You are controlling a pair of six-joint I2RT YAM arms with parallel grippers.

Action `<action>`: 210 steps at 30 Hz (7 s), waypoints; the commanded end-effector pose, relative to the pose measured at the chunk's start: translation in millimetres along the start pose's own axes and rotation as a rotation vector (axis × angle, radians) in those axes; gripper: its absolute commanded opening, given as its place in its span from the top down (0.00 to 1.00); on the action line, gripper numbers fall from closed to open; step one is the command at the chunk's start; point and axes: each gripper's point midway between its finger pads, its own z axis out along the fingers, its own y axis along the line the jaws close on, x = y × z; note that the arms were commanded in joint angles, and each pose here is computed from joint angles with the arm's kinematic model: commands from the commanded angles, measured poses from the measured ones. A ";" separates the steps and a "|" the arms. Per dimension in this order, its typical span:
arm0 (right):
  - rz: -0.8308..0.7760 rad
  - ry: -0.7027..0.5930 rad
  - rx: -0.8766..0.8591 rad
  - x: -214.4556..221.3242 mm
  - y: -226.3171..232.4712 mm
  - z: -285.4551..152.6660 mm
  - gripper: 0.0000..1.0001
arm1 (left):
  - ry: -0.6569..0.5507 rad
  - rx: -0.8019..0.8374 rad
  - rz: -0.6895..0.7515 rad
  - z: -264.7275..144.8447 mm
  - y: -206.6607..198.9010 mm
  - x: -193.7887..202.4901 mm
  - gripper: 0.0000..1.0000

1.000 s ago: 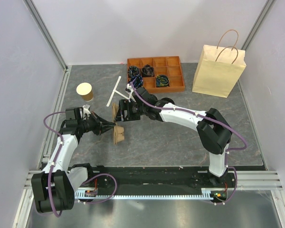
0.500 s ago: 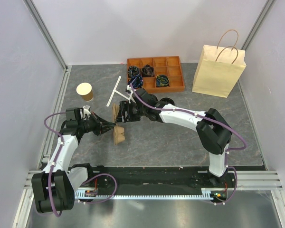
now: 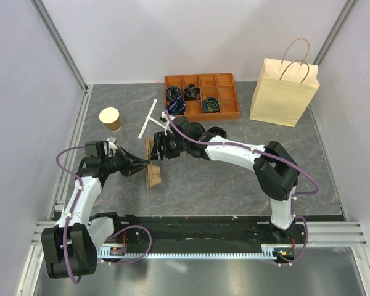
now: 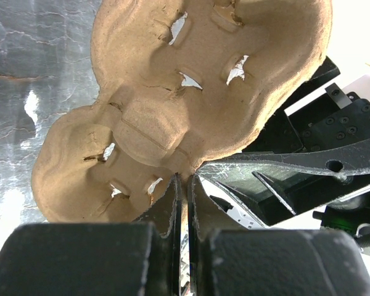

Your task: Pack the takeout coffee

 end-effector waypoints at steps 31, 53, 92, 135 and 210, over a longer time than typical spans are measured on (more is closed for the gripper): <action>-0.062 0.079 0.136 14.3 -48.4 6.9 0.35 | -0.112 -0.034 0.327 -27.4 -25.0 -17.6 0.98; -0.073 0.112 -0.042 -7.1 -20.2 -35.2 0.15 | 0.052 -0.710 1.232 -113.7 24.9 -100.3 0.98; -0.420 -0.225 -0.055 -148.3 -20.7 -266.8 0.02 | 0.077 -0.616 1.414 -91.9 26.4 -151.8 0.22; 0.181 -0.632 0.960 -233.1 -409.0 -527.9 0.30 | -0.015 -0.244 1.342 -54.0 -70.4 -90.5 0.14; -0.942 -0.328 0.070 -48.7 -43.5 -410.2 1.00 | 0.359 -0.127 1.757 112.5 -21.0 -80.7 0.36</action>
